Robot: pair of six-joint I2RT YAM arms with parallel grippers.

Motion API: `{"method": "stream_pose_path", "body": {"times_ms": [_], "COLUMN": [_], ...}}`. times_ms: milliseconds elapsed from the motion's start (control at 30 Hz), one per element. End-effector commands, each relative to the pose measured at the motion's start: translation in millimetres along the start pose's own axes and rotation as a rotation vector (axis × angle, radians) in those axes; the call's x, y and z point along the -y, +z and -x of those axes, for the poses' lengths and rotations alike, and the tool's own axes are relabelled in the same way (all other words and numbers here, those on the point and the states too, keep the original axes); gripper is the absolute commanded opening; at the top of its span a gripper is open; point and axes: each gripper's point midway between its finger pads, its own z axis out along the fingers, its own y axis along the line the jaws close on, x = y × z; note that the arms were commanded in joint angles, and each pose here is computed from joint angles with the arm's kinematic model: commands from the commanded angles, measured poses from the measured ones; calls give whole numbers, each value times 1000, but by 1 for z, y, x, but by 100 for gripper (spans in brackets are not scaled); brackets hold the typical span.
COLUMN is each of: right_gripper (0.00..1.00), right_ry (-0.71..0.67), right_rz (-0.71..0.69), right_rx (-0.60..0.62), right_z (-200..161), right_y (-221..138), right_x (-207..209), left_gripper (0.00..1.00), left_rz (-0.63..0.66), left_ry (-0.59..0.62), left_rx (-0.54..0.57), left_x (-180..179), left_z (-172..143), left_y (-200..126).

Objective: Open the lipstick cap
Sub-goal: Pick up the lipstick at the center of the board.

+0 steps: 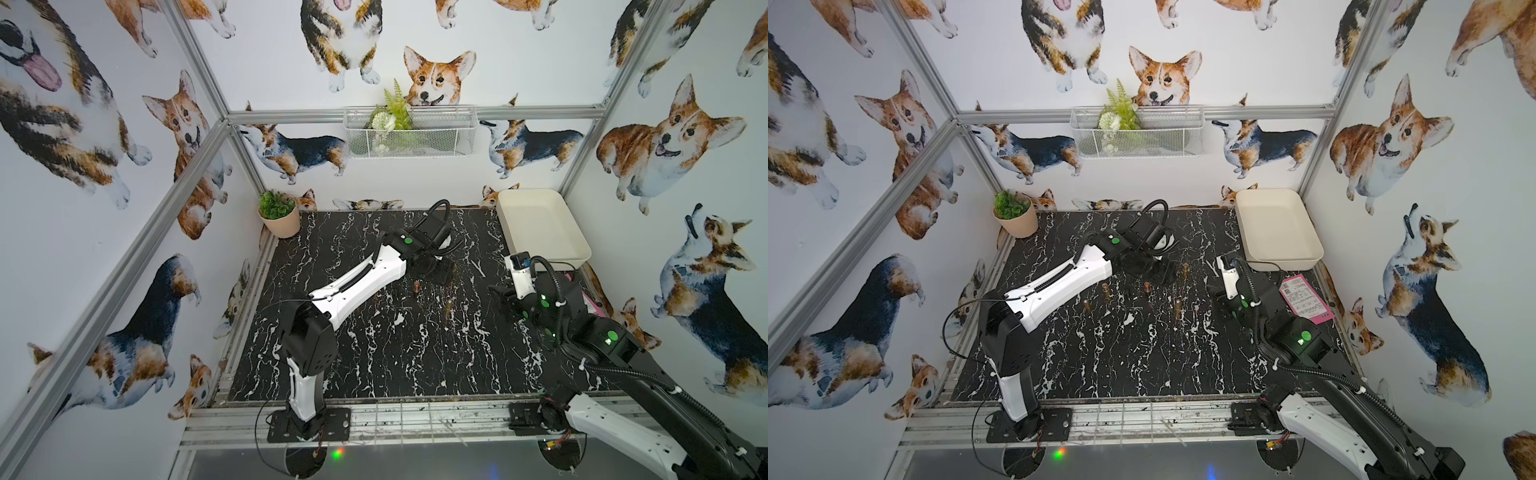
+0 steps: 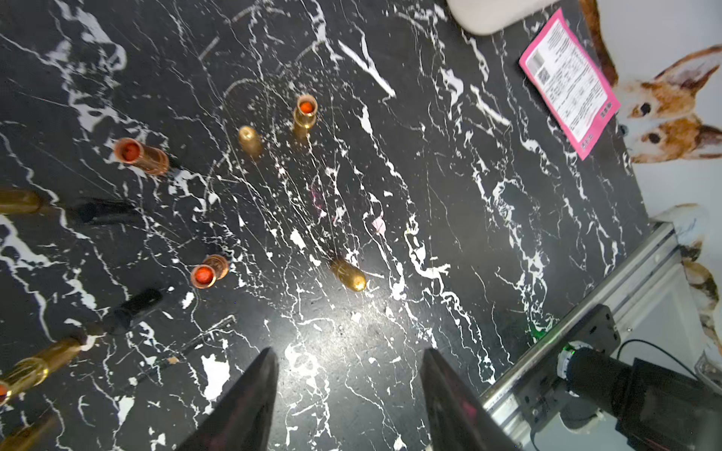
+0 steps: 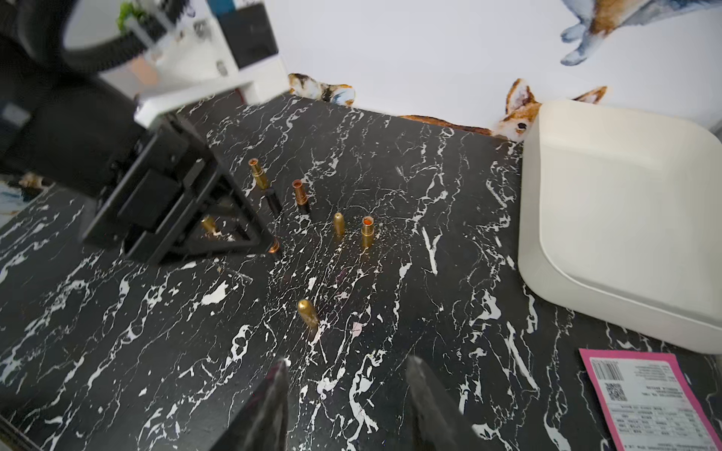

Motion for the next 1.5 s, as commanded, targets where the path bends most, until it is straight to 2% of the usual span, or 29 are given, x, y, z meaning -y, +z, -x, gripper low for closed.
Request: {"method": "stream_pose_path", "body": {"times_ms": [0,233,433,1067,1467], "right_gripper": [51,51,51,51,51], "right_ry": [103,154,158,143,137], "right_rz": [-47,-71,-88,-74,-83], "right_rx": [-3,-13,-19,-27,-25], "right_z": [-4,-16,-19,-16,-17], "right_y": [-3,-5,-4,5,3], "right_x": [14,23,26,22,25], "left_gripper": [62,62,59,57,45], "left_rz": [1,13,96,132,170], "left_ry": [21,52,43,74,76], "left_rx": [-80,-138,-223,-265,-309], "left_x": [9,19,7,-2,-9], "left_z": [-16,-22,-40,-45,-46], "left_y": [10,33,54,96,110]}}
